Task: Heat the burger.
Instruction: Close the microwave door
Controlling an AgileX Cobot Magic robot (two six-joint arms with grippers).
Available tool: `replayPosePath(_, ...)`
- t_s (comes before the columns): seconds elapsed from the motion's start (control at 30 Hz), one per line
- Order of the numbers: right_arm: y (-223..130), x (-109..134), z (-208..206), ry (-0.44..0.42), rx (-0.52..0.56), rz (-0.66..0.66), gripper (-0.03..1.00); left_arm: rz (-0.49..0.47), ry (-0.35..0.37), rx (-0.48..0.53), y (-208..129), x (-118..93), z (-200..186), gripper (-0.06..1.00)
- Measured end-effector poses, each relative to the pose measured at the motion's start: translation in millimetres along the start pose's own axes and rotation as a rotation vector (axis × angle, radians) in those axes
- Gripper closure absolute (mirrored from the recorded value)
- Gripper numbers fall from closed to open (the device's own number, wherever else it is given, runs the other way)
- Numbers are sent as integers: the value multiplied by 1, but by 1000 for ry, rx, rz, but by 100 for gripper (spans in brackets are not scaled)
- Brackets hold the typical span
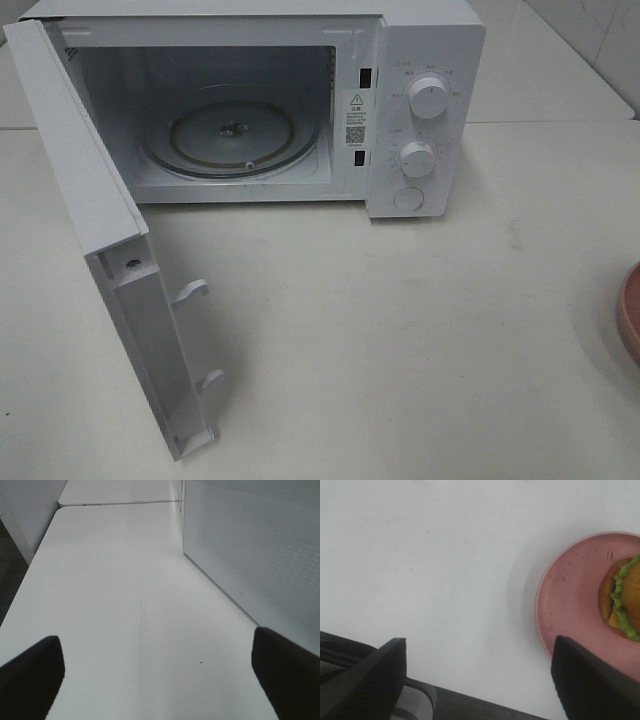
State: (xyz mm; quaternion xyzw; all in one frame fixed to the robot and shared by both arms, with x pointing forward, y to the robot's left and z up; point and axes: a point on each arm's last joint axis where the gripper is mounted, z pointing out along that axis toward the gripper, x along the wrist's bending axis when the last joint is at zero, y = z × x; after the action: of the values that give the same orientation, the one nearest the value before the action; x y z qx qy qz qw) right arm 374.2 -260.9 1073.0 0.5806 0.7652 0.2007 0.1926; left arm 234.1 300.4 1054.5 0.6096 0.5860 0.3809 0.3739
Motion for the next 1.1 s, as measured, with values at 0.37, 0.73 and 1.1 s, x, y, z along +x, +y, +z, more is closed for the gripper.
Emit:
replayPosePath(0.37,-59,-11,-36,-50,-202,67,19,0,0,0,0,0,0,1)
replayPosePath(0.73,-109,-13,-46,-127,-367,167,20,1,0,0,0,0,0,1)
replayPosePath(1.1,-129,-10,-61,-137,-530,176,20,1,0,0,0,0,0,1)
